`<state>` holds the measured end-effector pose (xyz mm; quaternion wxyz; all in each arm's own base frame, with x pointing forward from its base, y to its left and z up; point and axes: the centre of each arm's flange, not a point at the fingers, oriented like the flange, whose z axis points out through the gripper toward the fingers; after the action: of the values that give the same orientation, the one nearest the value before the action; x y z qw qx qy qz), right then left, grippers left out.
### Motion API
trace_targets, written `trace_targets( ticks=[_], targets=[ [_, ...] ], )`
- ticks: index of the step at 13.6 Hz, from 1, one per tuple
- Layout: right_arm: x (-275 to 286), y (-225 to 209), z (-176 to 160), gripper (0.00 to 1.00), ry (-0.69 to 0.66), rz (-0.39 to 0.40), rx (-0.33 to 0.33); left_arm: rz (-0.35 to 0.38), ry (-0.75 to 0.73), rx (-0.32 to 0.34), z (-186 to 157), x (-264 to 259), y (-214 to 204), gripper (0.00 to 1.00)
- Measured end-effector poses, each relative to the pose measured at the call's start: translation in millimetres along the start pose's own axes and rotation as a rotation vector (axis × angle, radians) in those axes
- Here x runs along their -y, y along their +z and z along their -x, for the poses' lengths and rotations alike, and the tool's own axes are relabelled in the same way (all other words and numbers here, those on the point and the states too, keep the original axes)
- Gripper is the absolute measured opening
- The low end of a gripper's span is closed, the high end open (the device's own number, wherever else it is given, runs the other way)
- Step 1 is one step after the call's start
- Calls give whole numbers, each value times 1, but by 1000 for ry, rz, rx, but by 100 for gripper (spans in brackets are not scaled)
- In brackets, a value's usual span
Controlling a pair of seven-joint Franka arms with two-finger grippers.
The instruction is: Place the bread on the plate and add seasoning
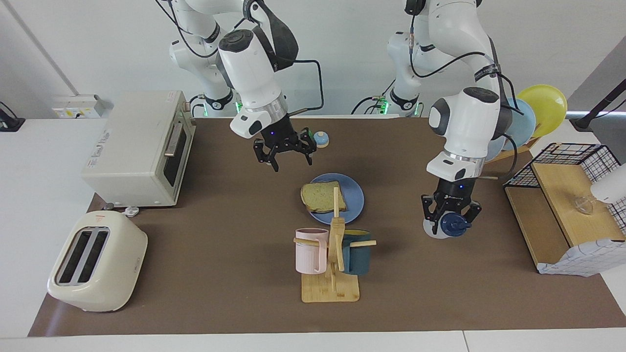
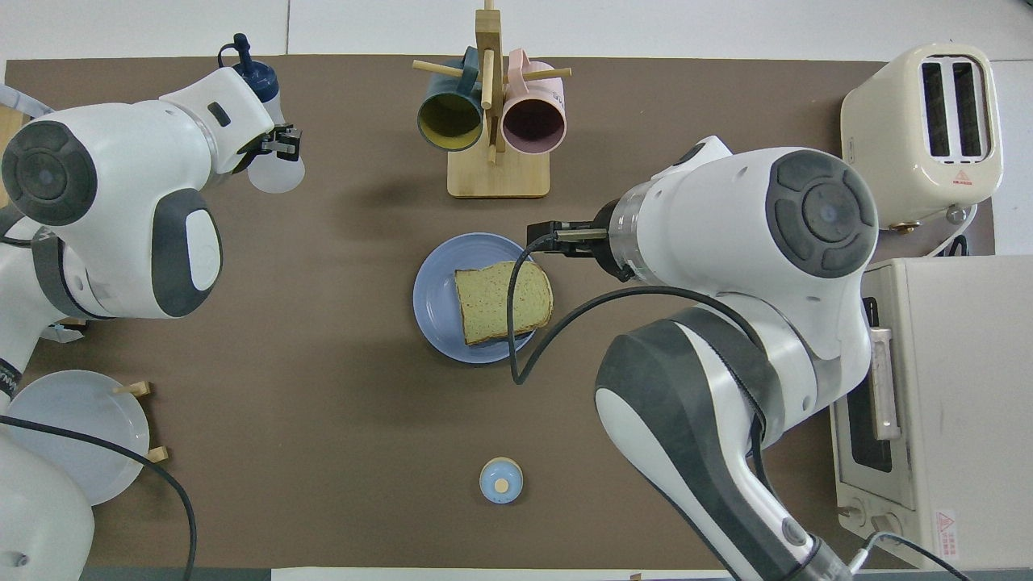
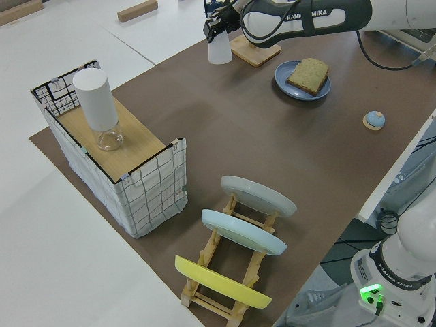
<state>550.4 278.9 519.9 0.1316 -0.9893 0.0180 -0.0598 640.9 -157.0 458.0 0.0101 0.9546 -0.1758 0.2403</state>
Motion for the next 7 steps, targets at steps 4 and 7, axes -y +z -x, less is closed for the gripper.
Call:
trace_targets(
  ticks=[4, 7],
  targets=[
    [-32, -27, 10, 100, 43, 71, 131, 56, 190, 89, 7, -8, -10, 37],
    [-44, -45, 19, 100, 58, 96, 174, 118, 358, 139, 11, -12, -31, 37]
  ],
)
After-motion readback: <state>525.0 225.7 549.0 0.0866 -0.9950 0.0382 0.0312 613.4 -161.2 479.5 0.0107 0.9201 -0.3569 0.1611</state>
